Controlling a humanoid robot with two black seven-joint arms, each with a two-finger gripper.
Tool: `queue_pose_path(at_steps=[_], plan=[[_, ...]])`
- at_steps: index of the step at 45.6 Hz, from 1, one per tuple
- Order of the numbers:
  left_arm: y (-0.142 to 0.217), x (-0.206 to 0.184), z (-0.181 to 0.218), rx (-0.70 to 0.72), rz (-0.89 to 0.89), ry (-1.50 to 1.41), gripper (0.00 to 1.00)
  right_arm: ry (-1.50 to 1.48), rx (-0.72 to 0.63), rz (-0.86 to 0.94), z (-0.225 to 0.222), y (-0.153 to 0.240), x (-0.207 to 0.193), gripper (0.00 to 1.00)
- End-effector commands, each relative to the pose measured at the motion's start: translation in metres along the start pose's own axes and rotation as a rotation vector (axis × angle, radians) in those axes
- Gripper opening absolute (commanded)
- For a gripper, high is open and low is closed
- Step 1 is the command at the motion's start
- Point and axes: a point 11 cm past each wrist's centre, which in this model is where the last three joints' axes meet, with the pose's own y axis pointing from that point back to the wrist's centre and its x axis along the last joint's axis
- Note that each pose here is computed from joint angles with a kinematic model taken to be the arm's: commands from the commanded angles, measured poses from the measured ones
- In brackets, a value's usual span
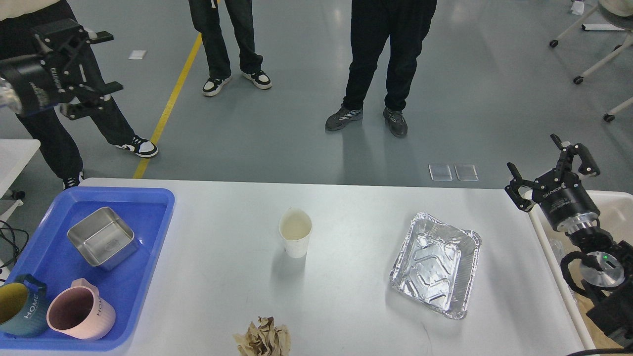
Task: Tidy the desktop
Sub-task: 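Withdraw the left gripper and raise the right gripper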
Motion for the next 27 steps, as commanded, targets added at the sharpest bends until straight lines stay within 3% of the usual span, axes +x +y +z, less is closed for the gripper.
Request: queue_pose_path(at_steps=[1,9,13,27], plan=[[-0.049,-0.040,-0.023,-0.092,-0.037,0.156,0.96,-0.001,0.002,-0.005,-0.001,-0.002,-0.002,1.00],[-0.098,-0.105,-0.091,-0.176,-0.025,0.494,0.96,0.000,0.004,-0.003,-0.001,-0.002,-0.001,1.00],[-0.103,-0.125,-0.123,-0.161,-0.022,0.604,0.96,0.004,0.005,0.006,-0.003,-0.001,0.001,1.00],[-0.091,-0.135,-0.167,-0.162,0.036,0.739,0.96,0.006,0.007,0.017,-0.004,-0.001,0.003,1.00]])
